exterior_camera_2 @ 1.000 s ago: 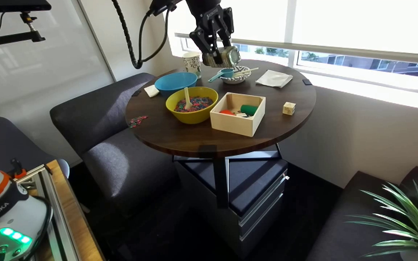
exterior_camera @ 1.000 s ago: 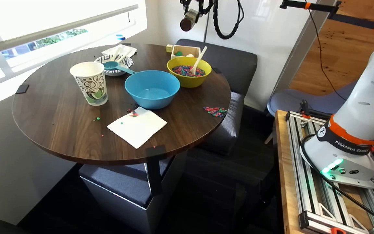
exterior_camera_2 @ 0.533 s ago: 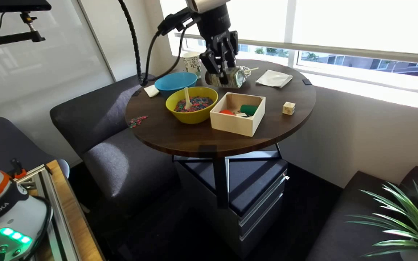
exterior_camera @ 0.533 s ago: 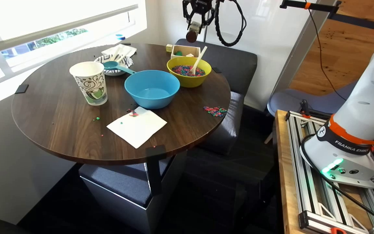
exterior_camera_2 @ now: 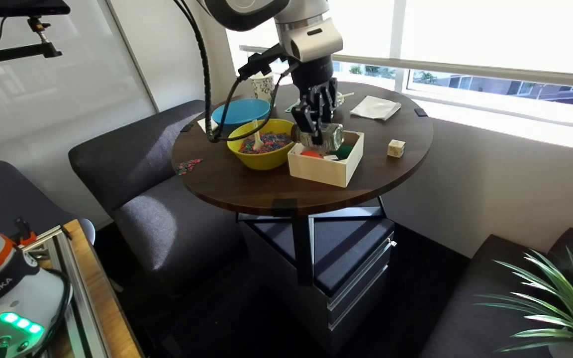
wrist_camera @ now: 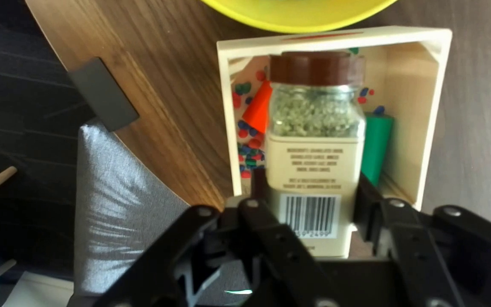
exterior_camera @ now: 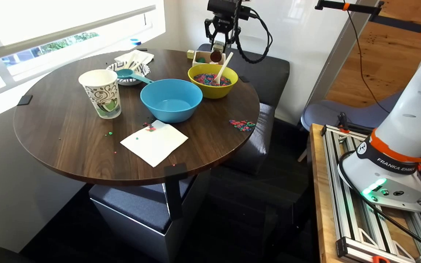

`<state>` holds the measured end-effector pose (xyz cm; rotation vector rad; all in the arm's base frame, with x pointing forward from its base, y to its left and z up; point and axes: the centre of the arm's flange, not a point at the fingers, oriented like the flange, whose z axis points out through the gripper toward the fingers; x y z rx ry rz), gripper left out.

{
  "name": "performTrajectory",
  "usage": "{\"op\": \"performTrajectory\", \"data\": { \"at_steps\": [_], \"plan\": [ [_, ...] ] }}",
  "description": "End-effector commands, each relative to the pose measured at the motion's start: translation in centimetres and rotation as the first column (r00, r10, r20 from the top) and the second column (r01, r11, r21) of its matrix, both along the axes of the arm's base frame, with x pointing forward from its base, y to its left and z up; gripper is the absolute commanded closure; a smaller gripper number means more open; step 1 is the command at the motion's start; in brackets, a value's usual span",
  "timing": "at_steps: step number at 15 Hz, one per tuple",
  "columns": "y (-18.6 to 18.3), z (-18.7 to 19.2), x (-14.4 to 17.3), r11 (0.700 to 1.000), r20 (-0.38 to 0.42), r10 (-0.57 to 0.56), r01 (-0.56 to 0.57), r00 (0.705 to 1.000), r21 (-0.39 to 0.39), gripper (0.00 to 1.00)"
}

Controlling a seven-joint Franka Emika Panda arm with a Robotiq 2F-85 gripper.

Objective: Remove the spice bottle from the blue bowl put it in the wooden box

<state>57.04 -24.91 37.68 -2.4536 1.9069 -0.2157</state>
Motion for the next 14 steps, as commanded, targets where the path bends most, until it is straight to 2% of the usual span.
{"op": "performTrajectory", "data": {
  "at_steps": [1,4,5,6,9,10,11,14],
  "plan": [
    [-1.6,-1.0,1.6,1.0,0.003,-0.017,0.017,1.0,0.01,0.77],
    [-2.1,-1.6,2.2,1.0,-0.021,-0.018,0.018,1.0,0.022,0.77],
    [-2.0,-1.8,2.3,1.0,-0.031,-0.012,0.013,0.999,0.025,0.27],
    [-1.8,-1.9,2.4,0.999,-0.039,0.001,0.001,0.999,0.034,0.25],
    [-1.1,-1.4,2.3,0.998,-0.06,0.03,-0.027,0.998,0.051,0.04],
    [-0.8,-0.6,2.1,0.998,-0.054,0.04,-0.037,0.998,0.056,0.01],
    [-0.6,0.3,1.9,0.997,-0.047,0.052,-0.049,0.998,0.061,0.0],
    [0.1,5.0,0.7,0.988,0.067,0.12,-0.126,0.99,0.087,0.0]
  ]
}}
